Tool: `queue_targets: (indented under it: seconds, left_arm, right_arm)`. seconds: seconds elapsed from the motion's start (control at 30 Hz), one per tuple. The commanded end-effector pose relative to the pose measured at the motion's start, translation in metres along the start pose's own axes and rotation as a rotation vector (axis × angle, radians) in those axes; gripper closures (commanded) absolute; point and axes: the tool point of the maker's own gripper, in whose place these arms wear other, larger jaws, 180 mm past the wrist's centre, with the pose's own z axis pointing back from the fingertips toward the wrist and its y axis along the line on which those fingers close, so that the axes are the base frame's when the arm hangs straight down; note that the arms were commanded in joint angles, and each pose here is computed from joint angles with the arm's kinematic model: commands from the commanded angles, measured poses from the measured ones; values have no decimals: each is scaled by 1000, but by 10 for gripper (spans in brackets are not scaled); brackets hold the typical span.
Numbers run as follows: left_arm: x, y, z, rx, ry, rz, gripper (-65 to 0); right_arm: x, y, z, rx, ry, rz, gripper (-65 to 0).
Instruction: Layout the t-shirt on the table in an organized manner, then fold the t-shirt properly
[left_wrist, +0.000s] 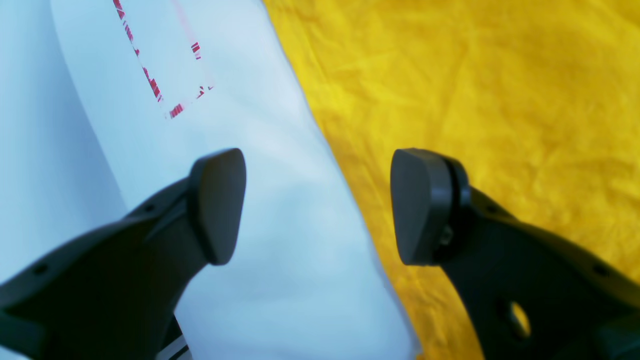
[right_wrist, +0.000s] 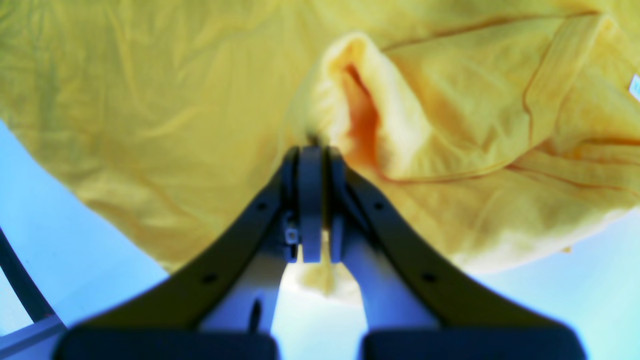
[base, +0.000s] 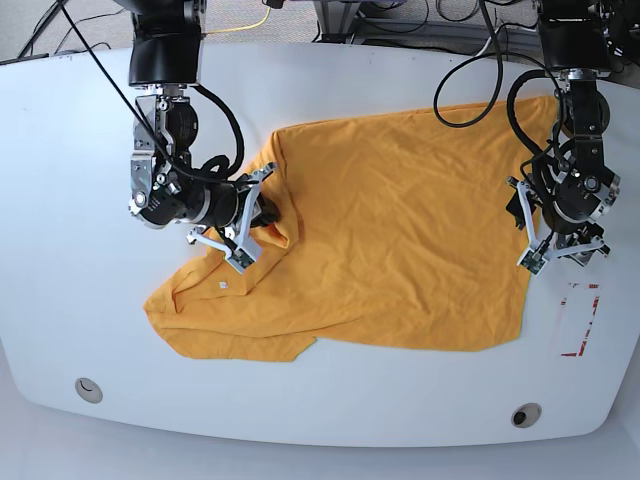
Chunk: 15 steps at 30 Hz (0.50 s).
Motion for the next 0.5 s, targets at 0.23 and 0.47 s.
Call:
queue_targets:
  seconds: [0.23,0.47]
  left_arm:
    - [9,13,6,35,-31,-6,-428]
    - [9,13,6,37,-30,-6,-428]
  right_arm:
    - [54,15,1,34,-138,28,-27]
    - [93,35,-5,79,-204,66,-32]
